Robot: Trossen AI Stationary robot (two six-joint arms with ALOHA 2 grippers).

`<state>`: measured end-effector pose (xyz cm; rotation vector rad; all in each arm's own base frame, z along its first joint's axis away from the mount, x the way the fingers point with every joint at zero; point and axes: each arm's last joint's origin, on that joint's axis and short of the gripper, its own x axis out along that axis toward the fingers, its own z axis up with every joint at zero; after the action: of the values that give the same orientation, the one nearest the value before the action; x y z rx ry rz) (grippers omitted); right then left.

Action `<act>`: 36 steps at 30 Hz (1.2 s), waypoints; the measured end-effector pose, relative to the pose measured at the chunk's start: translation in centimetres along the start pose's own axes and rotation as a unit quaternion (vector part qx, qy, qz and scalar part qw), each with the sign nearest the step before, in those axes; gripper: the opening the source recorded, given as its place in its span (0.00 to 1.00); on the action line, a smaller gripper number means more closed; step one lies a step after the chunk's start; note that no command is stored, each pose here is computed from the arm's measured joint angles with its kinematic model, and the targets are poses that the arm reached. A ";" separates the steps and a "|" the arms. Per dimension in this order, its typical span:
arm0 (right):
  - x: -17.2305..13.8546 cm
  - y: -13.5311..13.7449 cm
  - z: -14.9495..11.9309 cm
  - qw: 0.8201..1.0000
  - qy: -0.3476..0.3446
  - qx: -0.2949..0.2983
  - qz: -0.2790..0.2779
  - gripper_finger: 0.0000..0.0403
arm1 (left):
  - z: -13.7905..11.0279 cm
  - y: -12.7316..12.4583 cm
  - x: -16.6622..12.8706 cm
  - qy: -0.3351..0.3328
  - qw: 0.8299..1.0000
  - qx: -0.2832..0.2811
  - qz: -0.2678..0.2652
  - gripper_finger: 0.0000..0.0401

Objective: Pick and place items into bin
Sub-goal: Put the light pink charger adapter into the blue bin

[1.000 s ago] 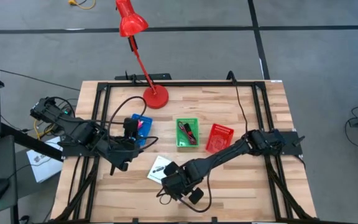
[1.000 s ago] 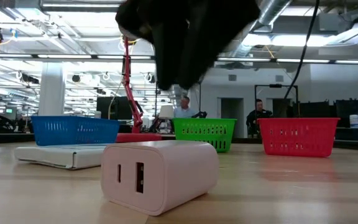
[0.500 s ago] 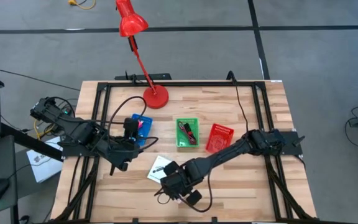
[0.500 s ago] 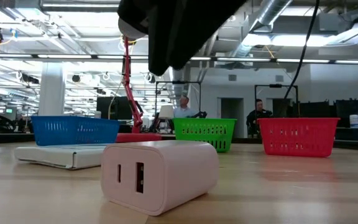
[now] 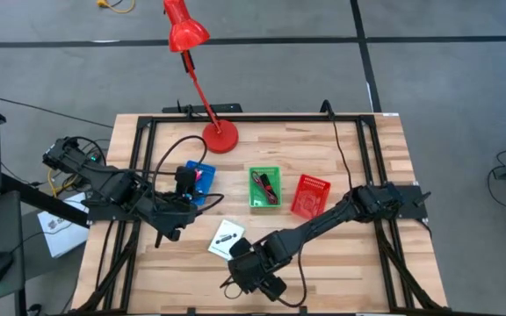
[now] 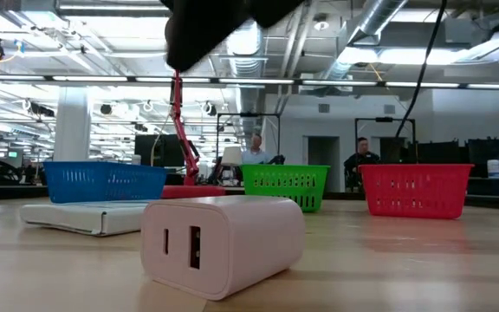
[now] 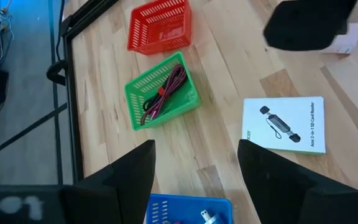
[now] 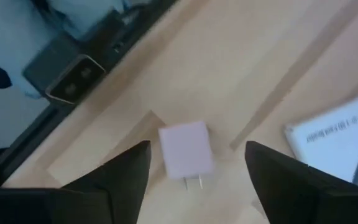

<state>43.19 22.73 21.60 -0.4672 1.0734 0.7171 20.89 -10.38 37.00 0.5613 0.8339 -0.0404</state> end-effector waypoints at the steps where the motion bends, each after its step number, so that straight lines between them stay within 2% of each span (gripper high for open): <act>1: 0.0 0.2 0.2 1.000 -0.005 -0.007 0.000 0.64 | 0.0 0.0 0.0 0.000 1.000 0.002 0.000 0.55; 7: 0.3 0.5 0.3 0.999 -0.016 -0.015 0.029 0.65 | 0.0 0.0 0.0 0.000 1.000 0.001 0.000 0.55; 15: 2.3 0.0 0.1 0.998 -0.059 -0.008 0.008 0.65 | 0.0 0.0 0.0 0.000 1.000 0.008 0.000 0.55; 18: 3.3 -0.1 -0.8 0.999 -0.044 0.006 0.011 0.65 | 0.0 0.0 0.0 0.000 1.000 0.002 0.000 0.55; 22: 3.3 -0.1 -0.8 0.999 -0.040 0.013 0.003 0.65 | 0.0 0.0 0.0 0.000 1.000 0.008 0.000 0.55; 24: 4.2 -0.1 -0.9 0.999 -0.036 0.015 0.002 0.65 | 0.0 0.0 0.0 0.000 1.000 0.010 0.000 0.55; 27: 5.4 0.1 -1.8 1.000 -0.002 0.027 0.012 0.65 | 0.0 0.0 0.0 0.000 1.000 0.005 0.000 0.55; 29: 6.2 0.1 -1.4 0.999 -0.021 0.027 0.008 0.65 | 0.0 0.0 0.0 0.000 1.000 0.003 0.000 0.55; 31: 6.4 0.3 -1.8 1.000 0.001 0.024 0.006 0.65 | 0.0 0.0 0.0 0.000 1.000 0.003 0.000 0.55; 36: 6.2 0.3 -1.6 1.000 -0.006 0.020 0.000 0.65 | 0.0 0.0 0.0 0.000 1.000 0.007 0.000 0.55</act>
<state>43.80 23.71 15.31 -0.4283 1.0744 0.6976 20.90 -10.39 36.99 0.5744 0.8349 -0.0465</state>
